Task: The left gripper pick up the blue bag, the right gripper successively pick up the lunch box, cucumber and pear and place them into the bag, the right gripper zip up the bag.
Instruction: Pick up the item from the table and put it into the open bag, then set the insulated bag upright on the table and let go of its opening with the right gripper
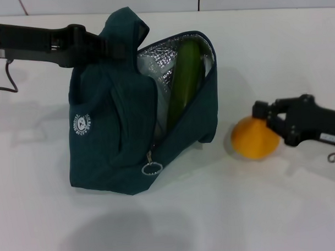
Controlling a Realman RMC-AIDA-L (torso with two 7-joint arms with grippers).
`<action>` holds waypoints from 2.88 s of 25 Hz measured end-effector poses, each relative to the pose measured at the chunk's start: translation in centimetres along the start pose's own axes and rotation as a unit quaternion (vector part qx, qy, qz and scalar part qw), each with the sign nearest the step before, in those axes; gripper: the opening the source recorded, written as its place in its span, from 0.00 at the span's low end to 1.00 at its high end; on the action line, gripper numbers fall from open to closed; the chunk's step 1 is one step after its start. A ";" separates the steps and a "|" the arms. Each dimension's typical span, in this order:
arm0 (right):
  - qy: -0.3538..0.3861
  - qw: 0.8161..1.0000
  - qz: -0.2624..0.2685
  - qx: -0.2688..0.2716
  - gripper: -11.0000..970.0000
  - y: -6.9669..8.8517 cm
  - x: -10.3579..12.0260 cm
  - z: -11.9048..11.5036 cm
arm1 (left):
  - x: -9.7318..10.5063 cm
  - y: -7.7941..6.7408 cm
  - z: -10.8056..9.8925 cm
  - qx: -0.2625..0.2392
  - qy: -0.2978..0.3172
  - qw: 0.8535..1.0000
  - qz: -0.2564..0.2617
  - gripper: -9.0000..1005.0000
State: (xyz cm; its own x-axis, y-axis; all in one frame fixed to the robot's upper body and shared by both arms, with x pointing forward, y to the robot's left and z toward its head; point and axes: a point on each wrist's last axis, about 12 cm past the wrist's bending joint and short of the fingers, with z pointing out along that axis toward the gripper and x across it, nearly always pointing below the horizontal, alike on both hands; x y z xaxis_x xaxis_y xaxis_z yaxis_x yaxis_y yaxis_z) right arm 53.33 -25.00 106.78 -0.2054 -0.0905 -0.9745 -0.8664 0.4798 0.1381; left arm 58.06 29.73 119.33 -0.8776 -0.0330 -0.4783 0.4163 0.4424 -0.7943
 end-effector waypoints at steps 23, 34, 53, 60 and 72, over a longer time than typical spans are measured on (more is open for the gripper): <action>-0.146 0.971 0.085 -0.168 0.05 -0.9 -12.0 6.0 | -0.1 -0.1 0.3 0.003 0.003 1.000 0.003 0.05; -0.052 0.972 0.080 -0.217 0.05 1.9 -11.4 11.6 | 0.0 -0.2 0.7 0.007 0.003 1.000 0.004 0.05; -0.043 0.972 0.111 -0.203 0.06 2.4 -9.7 11.6 | 0.4 0.3 0.3 0.001 0.001 1.000 -0.005 0.05; -0.088 0.970 0.140 -0.176 0.26 1.6 -9.4 9.3 | 0.5 0.4 0.1 0.000 0.000 1.000 -0.005 0.05; -0.135 0.881 0.451 -0.054 0.75 -1.3 -2.9 -1.0 | 0.5 0.5 -0.2 -0.002 -0.003 1.000 -0.006 0.05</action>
State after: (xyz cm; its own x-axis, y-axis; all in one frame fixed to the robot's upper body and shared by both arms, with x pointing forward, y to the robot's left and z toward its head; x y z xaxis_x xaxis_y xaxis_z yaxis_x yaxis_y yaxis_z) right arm 54.60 -26.22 109.60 -0.7287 0.5029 -0.4648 -0.4485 0.1625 0.8789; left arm 57.76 30.16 118.76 -0.8812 -0.0449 -0.4706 0.4039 0.4458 -0.7988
